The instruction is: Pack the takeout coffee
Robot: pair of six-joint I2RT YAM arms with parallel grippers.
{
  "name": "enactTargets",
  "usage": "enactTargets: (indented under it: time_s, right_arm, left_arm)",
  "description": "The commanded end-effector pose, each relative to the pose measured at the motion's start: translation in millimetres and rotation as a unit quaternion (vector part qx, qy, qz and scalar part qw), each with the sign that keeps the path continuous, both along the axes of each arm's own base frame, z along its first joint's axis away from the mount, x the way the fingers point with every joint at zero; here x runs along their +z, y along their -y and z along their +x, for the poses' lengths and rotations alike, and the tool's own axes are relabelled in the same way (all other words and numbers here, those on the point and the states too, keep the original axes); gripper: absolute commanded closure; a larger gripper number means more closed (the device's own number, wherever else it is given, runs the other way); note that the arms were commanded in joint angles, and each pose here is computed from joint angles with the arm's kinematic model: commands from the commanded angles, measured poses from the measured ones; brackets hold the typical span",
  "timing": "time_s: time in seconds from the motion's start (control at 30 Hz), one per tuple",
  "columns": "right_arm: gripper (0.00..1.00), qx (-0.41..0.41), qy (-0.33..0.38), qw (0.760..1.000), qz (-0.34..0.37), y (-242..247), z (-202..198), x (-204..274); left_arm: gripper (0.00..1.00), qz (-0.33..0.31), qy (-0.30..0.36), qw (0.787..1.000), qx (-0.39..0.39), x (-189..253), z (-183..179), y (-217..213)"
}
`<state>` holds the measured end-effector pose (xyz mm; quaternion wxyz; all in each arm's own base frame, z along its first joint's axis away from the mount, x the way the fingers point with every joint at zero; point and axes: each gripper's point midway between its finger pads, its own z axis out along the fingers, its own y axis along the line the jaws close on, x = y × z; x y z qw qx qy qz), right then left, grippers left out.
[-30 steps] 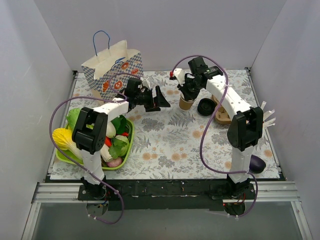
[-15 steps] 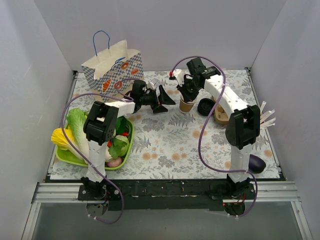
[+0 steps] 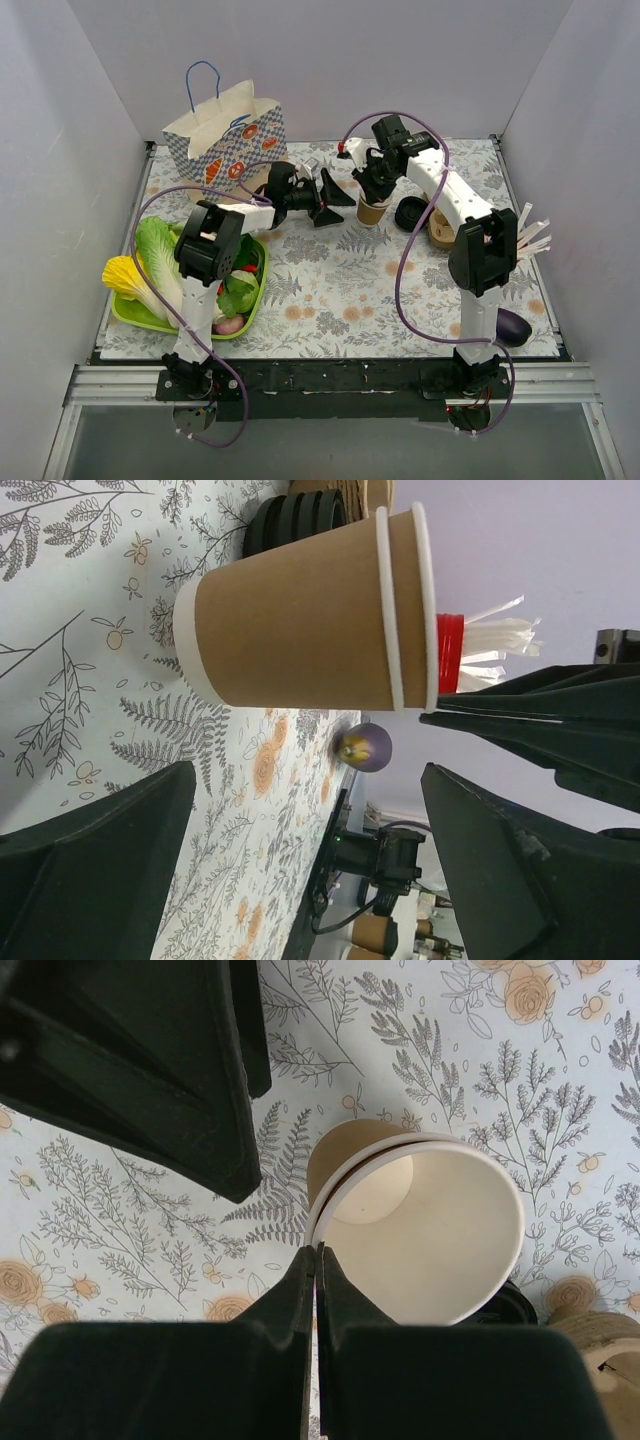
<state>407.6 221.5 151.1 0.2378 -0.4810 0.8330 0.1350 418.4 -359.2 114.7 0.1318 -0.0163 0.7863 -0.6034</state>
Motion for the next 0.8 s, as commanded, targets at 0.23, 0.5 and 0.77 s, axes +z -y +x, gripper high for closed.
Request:
enactTargets:
  time_s: [0.23,0.5,0.77]
  right_arm:
    - [0.99,0.008,0.003,1.000,0.020,-14,6,7]
    - [0.99,0.011,-0.005,1.000,0.019,-15,4,3]
    - [0.99,0.015,-0.002,1.000,0.026,-21,4,7]
  left_arm:
    - [0.02,-0.019,0.009,1.000,-0.011,10,6,14]
    - [0.02,-0.037,0.001,0.999,-0.021,11,4,16]
    - [0.02,-0.015,-0.019,1.000,-0.008,-5,9,16]
